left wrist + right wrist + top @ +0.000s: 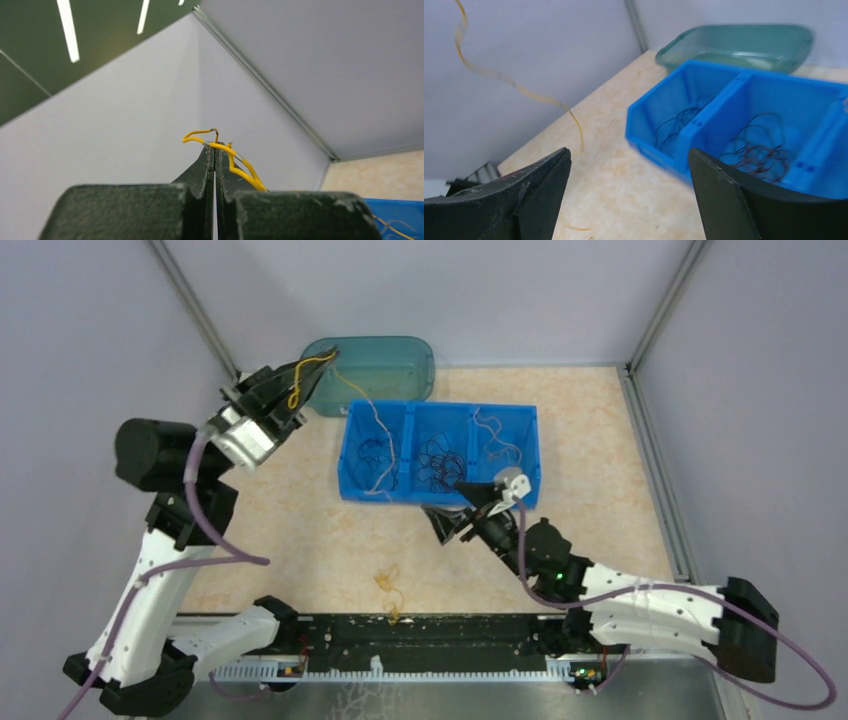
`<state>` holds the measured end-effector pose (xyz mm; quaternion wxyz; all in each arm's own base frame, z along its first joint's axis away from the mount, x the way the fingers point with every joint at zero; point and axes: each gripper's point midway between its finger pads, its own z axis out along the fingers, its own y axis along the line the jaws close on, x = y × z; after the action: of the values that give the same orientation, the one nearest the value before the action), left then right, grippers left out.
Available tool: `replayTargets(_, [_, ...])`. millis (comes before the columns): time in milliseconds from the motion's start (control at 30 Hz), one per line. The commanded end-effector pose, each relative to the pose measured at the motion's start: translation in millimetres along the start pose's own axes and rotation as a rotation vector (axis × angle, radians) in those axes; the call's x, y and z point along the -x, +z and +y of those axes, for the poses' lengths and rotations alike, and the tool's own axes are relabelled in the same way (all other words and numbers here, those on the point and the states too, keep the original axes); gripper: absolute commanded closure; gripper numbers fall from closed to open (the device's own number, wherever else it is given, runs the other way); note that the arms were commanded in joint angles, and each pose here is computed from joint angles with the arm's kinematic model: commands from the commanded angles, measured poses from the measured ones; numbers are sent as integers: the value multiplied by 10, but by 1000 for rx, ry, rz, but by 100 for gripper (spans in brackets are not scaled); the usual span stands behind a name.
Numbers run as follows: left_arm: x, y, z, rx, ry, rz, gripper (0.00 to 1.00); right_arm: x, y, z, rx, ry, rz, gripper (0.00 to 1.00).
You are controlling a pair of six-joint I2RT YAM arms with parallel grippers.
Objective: Untangle the cables
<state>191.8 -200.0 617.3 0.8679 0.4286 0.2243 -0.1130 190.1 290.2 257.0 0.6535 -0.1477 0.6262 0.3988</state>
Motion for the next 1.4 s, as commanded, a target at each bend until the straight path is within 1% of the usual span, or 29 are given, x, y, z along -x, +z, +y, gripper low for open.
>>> replayTargets(0, [-322,105,-319,-76,-151,20,100,666,-167,-426,-234,-120,-83,12])
replayTargets(167, [-588,522,-678,-126,-245,21,100,1142,-498,-885,-523,-159,-167,14])
replayTargets(267, [-631,816,-831,-163,-270,-9,100,1282,-605,-949,-563,-174,-193,15])
replayTargets(367, [-669,1070,-907,-169,-276,-42,100,1351,-735,-1079,-653,-174,-204,16])
replayTargets(500, [-871,1314,-986,-146,-271,-53,100,1436,-891,-1209,-738,-214,-222,16])
replayTargets(633, [-1182,1514,-1053,-108,-252,-28,100,1510,-969,-1262,-764,-245,-239,15])
replayTargets(800, [-1669,1728,-1223,-101,-157,22,100,1562,-1002,-1291,-769,-242,-252,15])
replayTargets(1000, [-1994,1906,-1340,-95,-53,33,100,1518,-1043,-1353,-777,-242,-240,15])
replayTargets(1167, [-2125,2052,-1156,24,23,30,100,1467,-1082,-1383,-778,-229,-243,15])
replayTargets(1367, [-2143,2136,-957,152,111,4,100,1525,-1090,-1364,-767,-206,-267,15])
